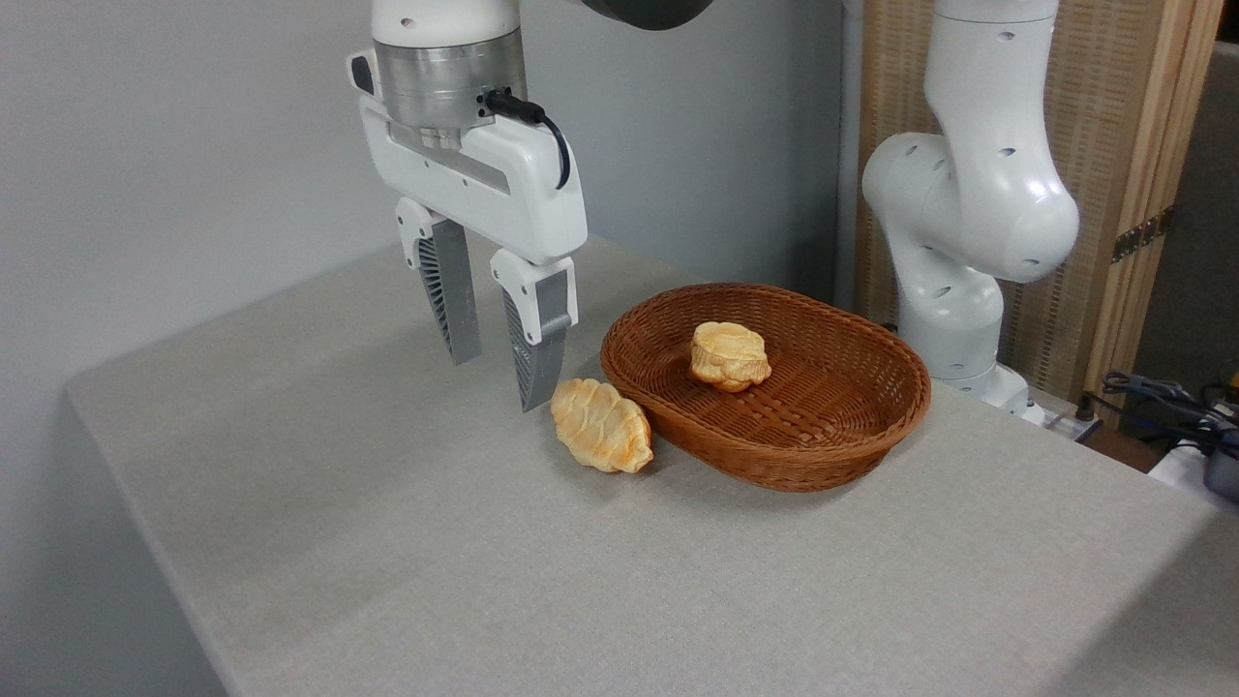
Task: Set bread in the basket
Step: 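Lower the open gripper down onto the bread roll beside the basket, then close the gripper on the bread roll and lift it off the table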
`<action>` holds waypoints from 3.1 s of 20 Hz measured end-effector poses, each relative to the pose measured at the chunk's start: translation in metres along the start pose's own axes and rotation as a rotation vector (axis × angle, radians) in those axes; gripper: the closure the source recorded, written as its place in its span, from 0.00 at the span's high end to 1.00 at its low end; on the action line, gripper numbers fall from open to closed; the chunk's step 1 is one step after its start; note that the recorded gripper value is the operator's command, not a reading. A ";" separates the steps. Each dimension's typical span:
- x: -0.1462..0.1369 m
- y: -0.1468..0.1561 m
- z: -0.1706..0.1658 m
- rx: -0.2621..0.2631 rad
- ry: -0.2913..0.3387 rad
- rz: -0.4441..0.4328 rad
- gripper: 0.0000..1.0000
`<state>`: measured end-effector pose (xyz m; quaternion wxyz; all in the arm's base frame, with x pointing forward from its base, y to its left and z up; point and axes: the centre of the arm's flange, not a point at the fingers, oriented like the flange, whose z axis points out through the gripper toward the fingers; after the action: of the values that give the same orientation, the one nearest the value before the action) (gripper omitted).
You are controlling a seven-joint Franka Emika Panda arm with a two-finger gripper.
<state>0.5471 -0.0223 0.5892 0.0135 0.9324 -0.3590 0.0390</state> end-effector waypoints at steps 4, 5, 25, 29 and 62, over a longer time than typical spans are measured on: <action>0.002 0.002 0.002 0.002 -0.006 0.003 1.00; 0.003 0.003 0.002 0.001 -0.007 0.005 1.00; 0.011 0.047 0.083 -0.155 -0.166 0.286 1.00; -0.005 0.048 0.109 -0.212 -0.222 0.271 1.00; -0.011 0.052 0.178 -0.402 -0.128 0.071 0.83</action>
<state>0.5155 -0.0630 0.4104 0.1748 0.8983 -0.3923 -0.0924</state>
